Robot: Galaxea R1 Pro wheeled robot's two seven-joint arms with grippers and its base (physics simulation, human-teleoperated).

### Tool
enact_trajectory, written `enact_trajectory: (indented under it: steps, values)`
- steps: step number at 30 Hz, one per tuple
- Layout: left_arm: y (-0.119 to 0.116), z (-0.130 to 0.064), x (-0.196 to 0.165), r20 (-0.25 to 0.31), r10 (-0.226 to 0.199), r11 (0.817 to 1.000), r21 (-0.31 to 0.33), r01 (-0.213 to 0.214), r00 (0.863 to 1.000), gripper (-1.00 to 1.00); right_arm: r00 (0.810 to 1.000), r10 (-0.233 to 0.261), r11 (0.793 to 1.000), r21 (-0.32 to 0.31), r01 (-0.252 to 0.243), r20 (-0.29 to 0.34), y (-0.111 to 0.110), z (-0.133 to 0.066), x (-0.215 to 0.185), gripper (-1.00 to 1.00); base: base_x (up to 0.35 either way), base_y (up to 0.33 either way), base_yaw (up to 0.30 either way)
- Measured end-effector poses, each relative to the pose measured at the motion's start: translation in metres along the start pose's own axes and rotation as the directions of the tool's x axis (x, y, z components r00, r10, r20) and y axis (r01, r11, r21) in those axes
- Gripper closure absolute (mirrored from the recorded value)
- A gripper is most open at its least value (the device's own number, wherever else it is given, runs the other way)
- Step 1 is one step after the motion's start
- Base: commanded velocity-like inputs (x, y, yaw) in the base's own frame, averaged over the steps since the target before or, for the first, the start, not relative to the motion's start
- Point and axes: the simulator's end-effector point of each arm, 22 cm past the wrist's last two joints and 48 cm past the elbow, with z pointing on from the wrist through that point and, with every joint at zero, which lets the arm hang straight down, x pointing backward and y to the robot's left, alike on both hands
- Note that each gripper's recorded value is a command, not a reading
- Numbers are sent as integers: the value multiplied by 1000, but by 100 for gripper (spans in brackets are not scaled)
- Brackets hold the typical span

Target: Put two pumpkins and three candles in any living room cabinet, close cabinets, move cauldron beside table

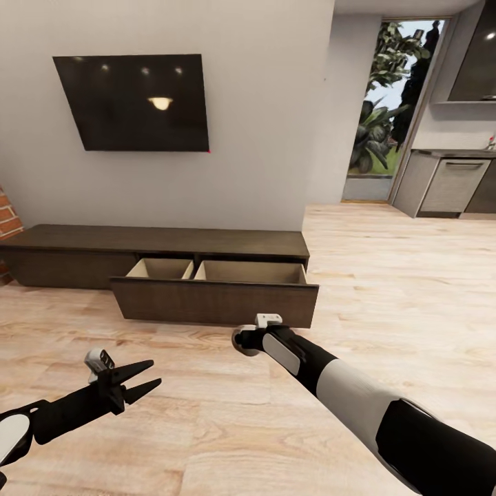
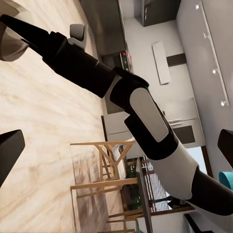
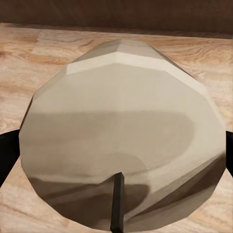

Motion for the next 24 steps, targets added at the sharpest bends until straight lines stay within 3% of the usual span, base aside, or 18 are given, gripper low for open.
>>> enact_trajectory:
  steps: [14,24]
  values:
    - [0,-1,-1,2,0,1000,-1,0,1000,-100,1000,-1,1000,-1,1,2,1,0,-1,100,15,144,6]
    - [0,-1,0,1,0,1000,-1,0,1000,-100,1000,-2,1000,0,2,2,1,0,0,100,26,122,221]
